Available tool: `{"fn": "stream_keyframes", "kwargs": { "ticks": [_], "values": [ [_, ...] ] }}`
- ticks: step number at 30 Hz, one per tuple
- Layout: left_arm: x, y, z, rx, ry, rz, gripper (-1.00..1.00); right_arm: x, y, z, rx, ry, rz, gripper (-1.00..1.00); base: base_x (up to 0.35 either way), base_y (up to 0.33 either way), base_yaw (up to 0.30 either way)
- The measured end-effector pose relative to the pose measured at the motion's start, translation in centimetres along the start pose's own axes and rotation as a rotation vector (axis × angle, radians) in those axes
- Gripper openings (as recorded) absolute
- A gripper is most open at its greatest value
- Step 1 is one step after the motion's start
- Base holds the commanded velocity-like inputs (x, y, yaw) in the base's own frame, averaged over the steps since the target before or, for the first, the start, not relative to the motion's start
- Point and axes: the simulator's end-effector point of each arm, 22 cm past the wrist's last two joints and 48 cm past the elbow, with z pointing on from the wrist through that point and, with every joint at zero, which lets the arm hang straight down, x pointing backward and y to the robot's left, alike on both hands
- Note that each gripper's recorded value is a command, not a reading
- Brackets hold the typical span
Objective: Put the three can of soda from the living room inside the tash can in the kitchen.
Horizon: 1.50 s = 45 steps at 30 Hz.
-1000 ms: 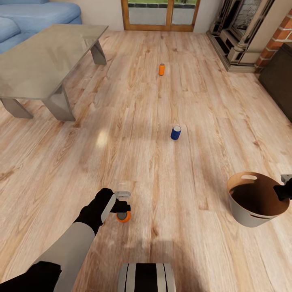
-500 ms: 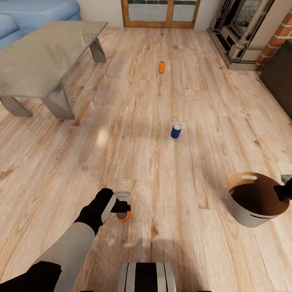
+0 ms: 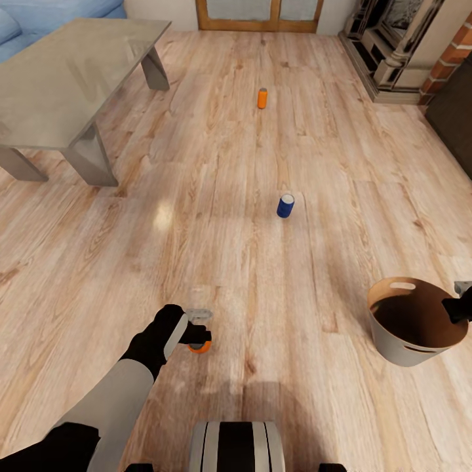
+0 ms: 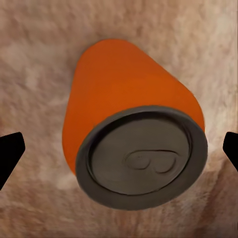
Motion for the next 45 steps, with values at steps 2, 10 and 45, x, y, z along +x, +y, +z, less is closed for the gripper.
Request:
{"fn": "stream_keyframes", "kwargs": {
  "ticks": [2, 10, 45],
  "values": [
    [0.3, 0.1, 0.5, 0.000, 0.010, -0.001, 1.00, 0.4, -0.6, 0.5, -0.028, 0.004, 0.034, -1.00, 0.000, 0.000, 0.000],
    [-0.1, 0.1, 0.4, 0.005, -0.001, -0.003, -1.00, 0.5, -0.7, 0.5, -0.035, 0.006, 0.038, -1.00, 0.000, 0.000, 0.000],
    [-3.9, -0.7, -5.2, 0.015, -0.121, 0.013, -1.00, -0.1, -1.0, -3.6, -0.011, -0.058, 0.015, -1.00, 0.000, 0.000, 0.000]
  ]
}}
